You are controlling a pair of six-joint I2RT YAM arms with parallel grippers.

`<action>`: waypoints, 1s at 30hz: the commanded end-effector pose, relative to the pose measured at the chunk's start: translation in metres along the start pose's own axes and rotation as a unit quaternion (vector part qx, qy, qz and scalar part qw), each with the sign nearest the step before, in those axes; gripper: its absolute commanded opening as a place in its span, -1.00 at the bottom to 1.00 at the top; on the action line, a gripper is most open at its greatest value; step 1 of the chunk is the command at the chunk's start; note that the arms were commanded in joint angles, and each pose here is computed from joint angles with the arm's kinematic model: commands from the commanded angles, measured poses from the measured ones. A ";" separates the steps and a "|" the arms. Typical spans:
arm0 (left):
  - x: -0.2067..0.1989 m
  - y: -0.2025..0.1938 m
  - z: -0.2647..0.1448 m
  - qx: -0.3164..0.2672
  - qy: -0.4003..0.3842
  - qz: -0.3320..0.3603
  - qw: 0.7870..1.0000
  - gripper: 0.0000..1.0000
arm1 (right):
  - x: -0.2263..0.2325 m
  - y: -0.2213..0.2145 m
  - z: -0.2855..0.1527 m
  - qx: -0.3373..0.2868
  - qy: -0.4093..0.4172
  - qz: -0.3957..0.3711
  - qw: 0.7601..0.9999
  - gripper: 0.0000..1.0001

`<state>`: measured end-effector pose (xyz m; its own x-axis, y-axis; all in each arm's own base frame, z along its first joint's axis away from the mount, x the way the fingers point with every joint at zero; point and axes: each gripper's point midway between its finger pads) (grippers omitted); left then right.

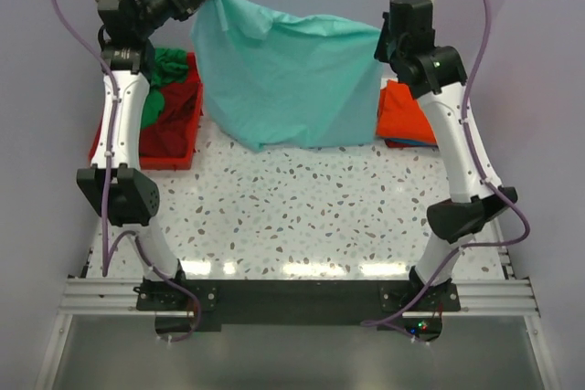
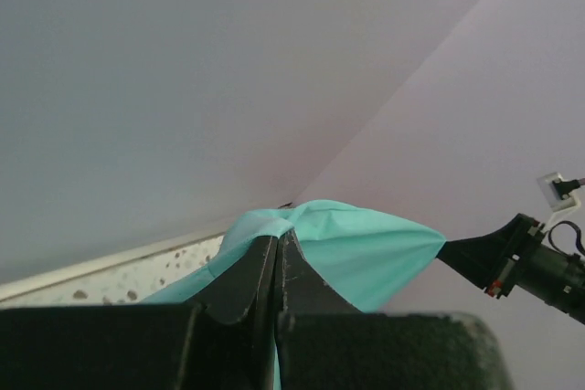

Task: Fold and stack the t-shirts
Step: Flatten the tshirt out

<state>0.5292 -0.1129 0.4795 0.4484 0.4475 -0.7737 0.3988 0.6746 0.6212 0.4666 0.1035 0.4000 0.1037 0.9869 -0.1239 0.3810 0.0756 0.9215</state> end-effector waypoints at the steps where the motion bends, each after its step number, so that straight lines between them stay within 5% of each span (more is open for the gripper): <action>1: -0.105 0.021 -0.032 -0.020 -0.157 0.050 0.986 -1.00 | -0.025 0.052 -0.053 -0.085 0.009 0.040 0.996 -1.00; 11: -0.165 0.002 -0.113 -0.073 -0.144 0.134 0.978 -1.00 | -0.054 0.046 -0.155 -0.158 0.073 0.129 0.976 -1.00; 18: -0.172 -0.013 -0.177 -0.145 -0.066 0.145 0.976 -1.00 | -0.092 0.008 -0.206 -0.144 0.046 0.149 0.977 -1.00; 23: -0.168 -0.019 -0.193 -0.139 -0.013 0.127 0.982 -1.00 | -0.116 -0.010 -0.230 -0.120 0.013 0.152 0.981 -1.00; 26: -0.151 -0.028 -0.186 -0.116 0.008 0.077 0.990 -1.00 | -0.120 -0.034 -0.220 -0.078 -0.014 0.153 0.985 -1.00; 30: -0.050 -0.077 -0.139 -0.017 0.074 -0.035 0.997 -1.00 | -0.094 -0.096 -0.164 0.039 -0.041 0.118 0.991 -1.00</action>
<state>0.3002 -0.1000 0.5540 0.5350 0.5357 -0.6533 0.1480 0.7019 0.6967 0.2452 0.0237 0.4584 0.1781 0.9705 0.1624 0.1904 -0.1959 0.9620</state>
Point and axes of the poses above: each gripper's point midway between its finger pads, its own z axis out along the fingers, its own x axis along the line the jaws close on, y = z × x, and after that the axes turned 13 degrees about -z, right-handed
